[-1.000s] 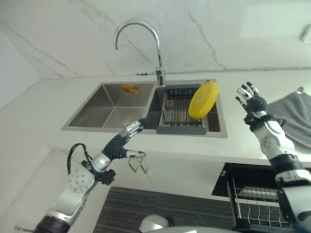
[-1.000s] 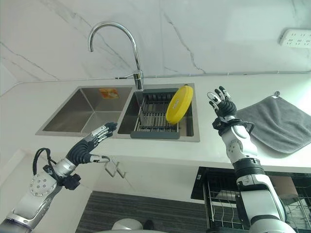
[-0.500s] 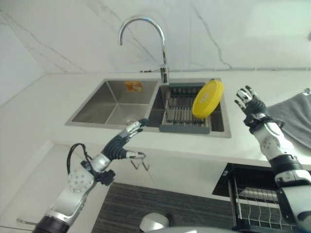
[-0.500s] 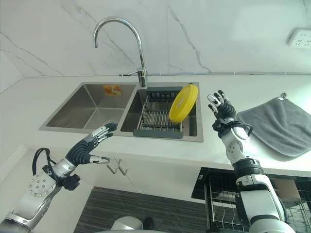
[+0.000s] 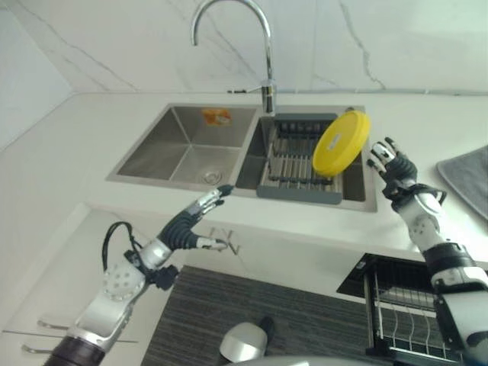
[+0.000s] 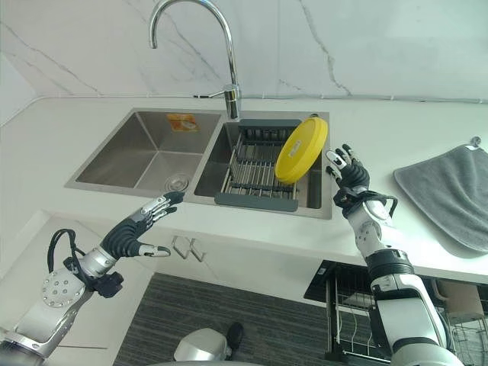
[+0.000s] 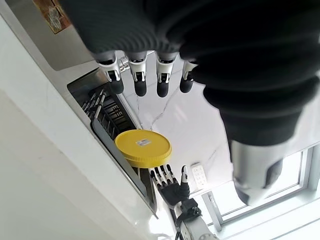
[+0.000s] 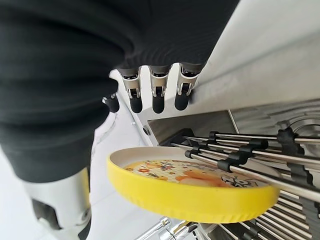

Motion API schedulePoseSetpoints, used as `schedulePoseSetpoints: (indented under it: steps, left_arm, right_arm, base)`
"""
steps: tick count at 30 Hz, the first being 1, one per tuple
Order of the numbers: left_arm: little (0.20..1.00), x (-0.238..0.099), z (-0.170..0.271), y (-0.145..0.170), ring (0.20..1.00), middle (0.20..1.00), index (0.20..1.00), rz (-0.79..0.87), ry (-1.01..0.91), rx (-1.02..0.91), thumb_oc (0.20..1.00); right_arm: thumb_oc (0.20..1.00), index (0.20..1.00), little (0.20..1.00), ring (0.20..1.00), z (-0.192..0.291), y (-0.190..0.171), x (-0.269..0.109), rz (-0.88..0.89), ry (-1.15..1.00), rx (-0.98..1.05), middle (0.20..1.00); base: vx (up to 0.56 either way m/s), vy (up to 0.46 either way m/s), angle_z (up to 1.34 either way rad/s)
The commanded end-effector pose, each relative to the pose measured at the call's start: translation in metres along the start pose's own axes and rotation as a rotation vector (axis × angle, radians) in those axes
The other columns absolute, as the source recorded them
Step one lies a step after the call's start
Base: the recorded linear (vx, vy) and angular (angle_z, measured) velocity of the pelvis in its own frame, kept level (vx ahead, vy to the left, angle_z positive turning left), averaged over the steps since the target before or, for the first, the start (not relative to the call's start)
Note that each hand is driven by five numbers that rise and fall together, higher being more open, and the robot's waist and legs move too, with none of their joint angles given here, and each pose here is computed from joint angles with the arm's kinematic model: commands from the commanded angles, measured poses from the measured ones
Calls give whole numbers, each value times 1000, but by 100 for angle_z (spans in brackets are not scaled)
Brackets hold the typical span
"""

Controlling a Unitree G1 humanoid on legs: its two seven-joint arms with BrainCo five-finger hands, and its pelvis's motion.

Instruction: Place the dishes in the dishwasher.

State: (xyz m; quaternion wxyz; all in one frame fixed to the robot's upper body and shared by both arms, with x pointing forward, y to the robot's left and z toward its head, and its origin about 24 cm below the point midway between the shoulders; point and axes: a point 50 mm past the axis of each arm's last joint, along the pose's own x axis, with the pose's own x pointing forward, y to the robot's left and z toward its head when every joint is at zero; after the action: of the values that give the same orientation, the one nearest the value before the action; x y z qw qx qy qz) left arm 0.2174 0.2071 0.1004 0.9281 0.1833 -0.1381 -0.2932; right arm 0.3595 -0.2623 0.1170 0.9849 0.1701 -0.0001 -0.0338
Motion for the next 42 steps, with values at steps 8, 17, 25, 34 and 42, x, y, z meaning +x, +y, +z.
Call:
schedulePoseSetpoints:
  steps: [8,17,25,34,42]
  left_arm:
    - [1000,15,33,12,1000,1000,1000,-6,-191,75,1000]
    - [1000,19,36,16,1000,1000,1000,7,-213,82,1000]
    - [1000,23,40,20,1000,1000,1000,17,-236,102,1000]
    - [1000,29,44,26,1000,1000,1000,33,-253,116,1000]
    - [1000,35,49,32,1000,1000,1000,49,-278,121,1000]
  right_arm:
    - [1000,1000,1000,1000,59,37,17,132,-183,-25,1000]
    - [1000,1000,1000,1000,74,52,21,176,-219,-37,1000]
    - [1000,1000,1000,1000,83,60,23,188,-245,-50,1000]
    - [1000,1000,1000,1000,96,78,26,206,-270,-106,1000]
    - [1000,1000,1000,1000,107,87,29,183,-277,-149,1000]
  base:
    - [-42,1,1]
    - [-22,-9,0]
    - [-38,-22,0]
    - [-48,-23,-1]
    - [-51,-20,-1]
